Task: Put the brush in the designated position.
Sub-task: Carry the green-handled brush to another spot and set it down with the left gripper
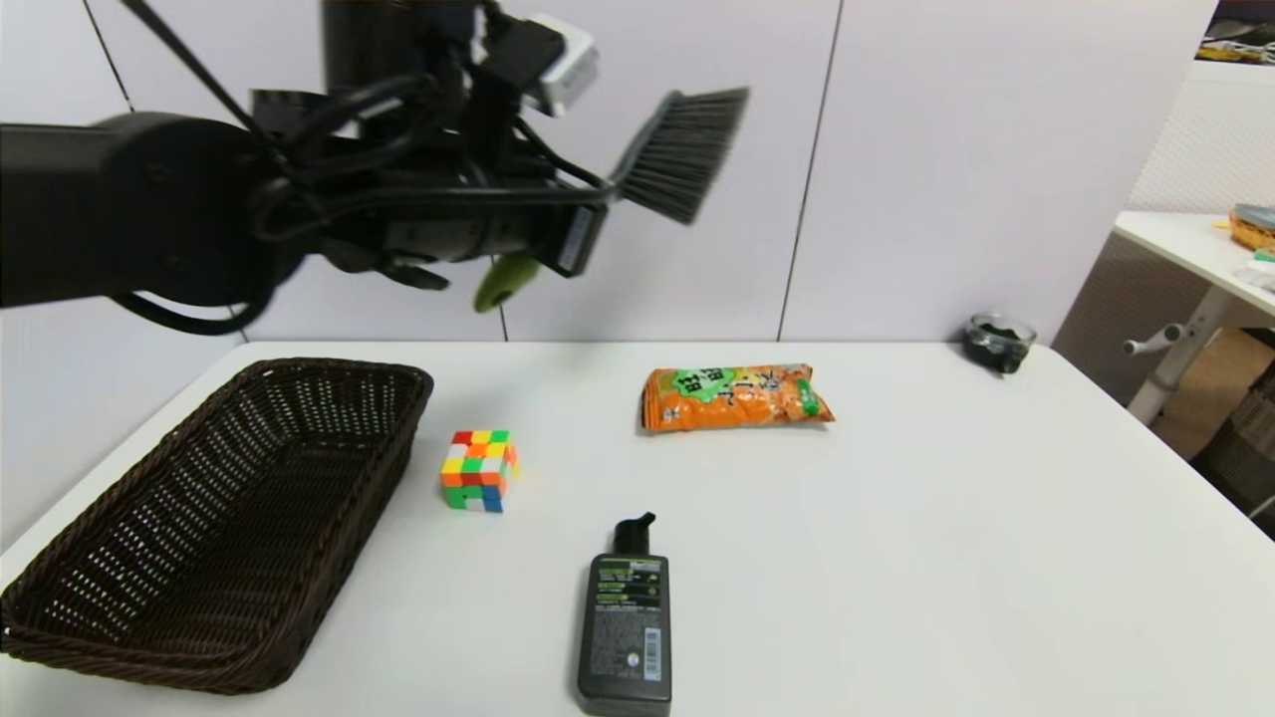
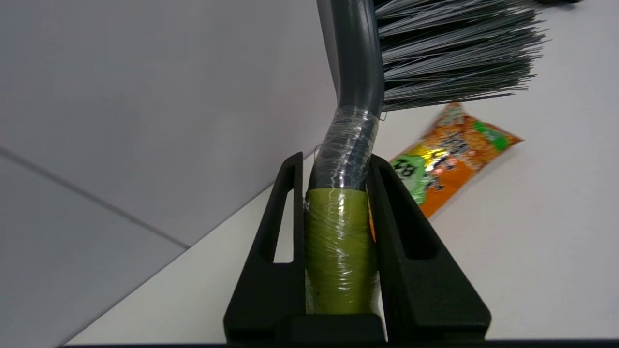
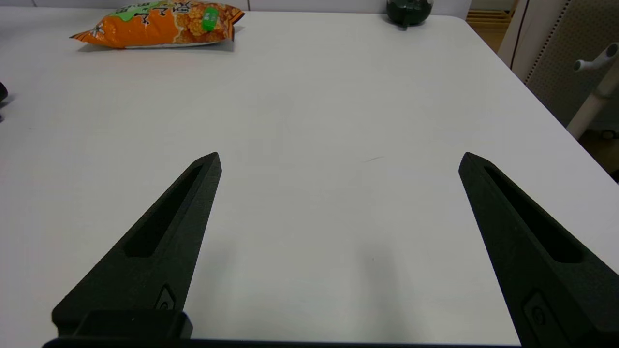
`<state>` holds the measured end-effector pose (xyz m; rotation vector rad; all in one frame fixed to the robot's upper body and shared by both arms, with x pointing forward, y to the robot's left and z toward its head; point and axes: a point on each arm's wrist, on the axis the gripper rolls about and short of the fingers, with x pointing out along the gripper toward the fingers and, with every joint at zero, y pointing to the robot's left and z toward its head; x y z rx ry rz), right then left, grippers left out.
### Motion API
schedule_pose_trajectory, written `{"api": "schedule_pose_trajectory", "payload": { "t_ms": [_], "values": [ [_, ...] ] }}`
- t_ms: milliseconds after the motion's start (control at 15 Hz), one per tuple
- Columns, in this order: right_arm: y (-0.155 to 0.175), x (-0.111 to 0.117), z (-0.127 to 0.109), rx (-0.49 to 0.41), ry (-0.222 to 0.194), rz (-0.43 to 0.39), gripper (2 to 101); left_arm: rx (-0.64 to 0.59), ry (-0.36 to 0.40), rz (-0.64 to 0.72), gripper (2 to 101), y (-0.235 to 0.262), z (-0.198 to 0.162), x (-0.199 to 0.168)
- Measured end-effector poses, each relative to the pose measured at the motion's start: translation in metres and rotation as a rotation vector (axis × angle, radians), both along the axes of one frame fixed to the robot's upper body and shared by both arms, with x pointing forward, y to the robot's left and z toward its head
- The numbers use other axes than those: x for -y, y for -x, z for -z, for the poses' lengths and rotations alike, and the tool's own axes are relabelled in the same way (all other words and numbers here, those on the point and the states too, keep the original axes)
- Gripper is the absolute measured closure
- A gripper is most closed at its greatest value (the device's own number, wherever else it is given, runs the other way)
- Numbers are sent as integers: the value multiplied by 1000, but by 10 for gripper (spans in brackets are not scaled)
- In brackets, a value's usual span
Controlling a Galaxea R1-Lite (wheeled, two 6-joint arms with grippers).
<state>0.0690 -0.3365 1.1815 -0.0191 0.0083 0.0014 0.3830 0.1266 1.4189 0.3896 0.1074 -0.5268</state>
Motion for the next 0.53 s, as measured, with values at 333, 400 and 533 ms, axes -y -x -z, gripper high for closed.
{"api": "schedule_pose_trajectory", "payload": {
  "t_ms": [333,400,533],
  "values": [
    [0,0,0,0,0,0,49,-6,8,-299,783,0,-11,-128],
    [0,0,0,0,0,0,49,-24,11,-334,783,6,-7,-152],
    [0,0,0,0,0,0,49,-63,22,-389,783,18,3,-192]
  ]
}}
